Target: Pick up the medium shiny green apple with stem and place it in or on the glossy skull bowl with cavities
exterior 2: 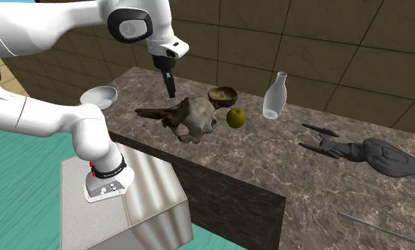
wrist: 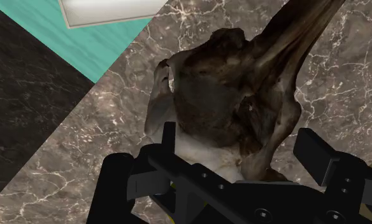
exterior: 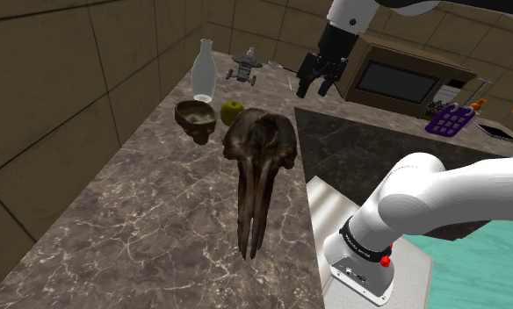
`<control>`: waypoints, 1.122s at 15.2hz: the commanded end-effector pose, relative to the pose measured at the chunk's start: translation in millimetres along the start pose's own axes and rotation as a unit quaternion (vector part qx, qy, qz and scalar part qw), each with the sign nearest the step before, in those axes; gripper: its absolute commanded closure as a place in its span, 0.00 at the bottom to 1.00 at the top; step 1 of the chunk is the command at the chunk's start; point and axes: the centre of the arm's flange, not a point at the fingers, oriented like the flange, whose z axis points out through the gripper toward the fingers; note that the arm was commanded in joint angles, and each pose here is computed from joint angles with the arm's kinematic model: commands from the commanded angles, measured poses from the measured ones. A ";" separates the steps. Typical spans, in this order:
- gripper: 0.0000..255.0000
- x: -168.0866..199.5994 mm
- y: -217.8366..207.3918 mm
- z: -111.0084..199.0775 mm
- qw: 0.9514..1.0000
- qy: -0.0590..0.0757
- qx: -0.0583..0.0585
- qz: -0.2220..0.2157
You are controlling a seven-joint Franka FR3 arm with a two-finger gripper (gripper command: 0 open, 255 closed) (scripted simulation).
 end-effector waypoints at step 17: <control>0.00 179.2 -11.3 97.2 0.999 0.027 -0.037 -0.023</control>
